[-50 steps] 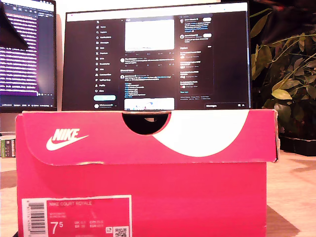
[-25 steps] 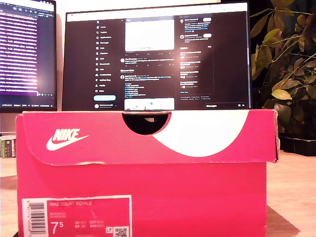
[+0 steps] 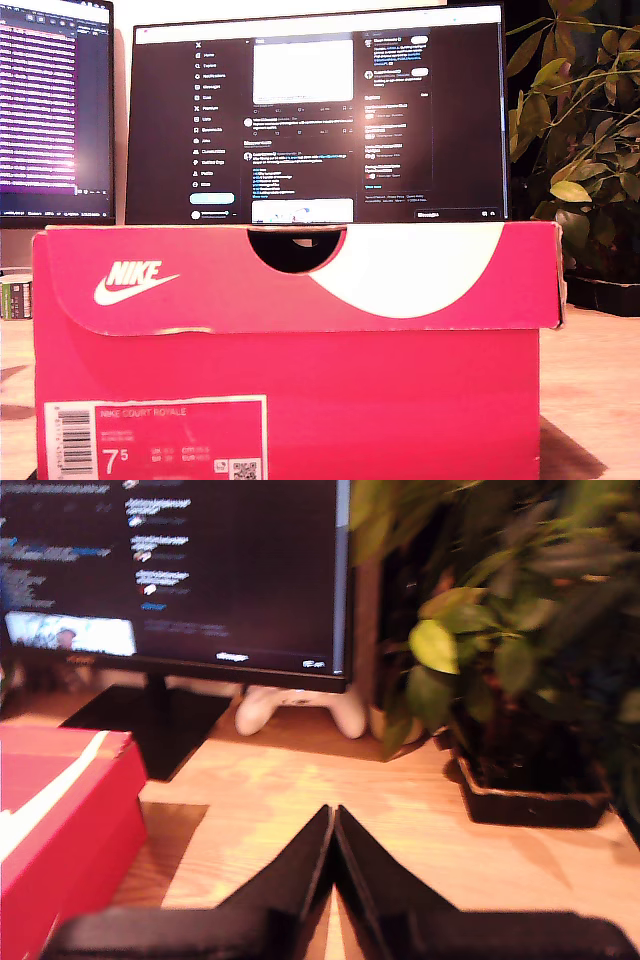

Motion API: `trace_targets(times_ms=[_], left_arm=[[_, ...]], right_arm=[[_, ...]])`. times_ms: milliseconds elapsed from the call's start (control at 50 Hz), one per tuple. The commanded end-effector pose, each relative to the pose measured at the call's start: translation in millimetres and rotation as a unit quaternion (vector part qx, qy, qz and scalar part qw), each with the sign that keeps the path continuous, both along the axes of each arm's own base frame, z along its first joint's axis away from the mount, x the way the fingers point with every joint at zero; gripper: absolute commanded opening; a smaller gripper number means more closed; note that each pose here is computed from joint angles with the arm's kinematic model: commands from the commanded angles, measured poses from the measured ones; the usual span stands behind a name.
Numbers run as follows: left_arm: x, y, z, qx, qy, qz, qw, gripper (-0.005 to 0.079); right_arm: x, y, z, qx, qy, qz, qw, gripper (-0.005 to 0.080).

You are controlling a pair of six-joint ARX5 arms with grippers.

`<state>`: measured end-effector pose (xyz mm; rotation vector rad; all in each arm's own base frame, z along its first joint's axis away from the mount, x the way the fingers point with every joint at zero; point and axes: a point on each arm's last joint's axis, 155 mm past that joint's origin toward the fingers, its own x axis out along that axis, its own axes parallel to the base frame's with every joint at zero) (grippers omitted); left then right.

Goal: Close the red shoebox by pushing the lid with your left arm and holding the box in place with your right arm

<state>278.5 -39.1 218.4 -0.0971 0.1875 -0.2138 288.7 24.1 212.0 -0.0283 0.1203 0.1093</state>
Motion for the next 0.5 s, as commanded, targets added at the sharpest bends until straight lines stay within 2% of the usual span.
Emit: trace_targets(times_ms=[0, 240, 480], left_arm=[[-3.6, 0.0, -5.1, -0.001, -0.007, 0.001, 1.000, -0.0019], [-14.7, 9.0, -6.2, -0.013, -0.042, 0.028, 0.999, -0.0019], [-20.1, 16.5, -29.5, -0.013, -0.050, 0.049, 0.997, -0.0019]], right_arm=[[-4.4, -2.7, -9.4, 0.004, -0.002, -0.007, 1.000, -0.0012], [-22.6, -5.5, -17.2, 0.018, -0.041, -0.014, 0.999, -0.0012], [-34.8, -6.4, -20.9, 0.005, -0.061, -0.014, 0.998, -0.0013]])
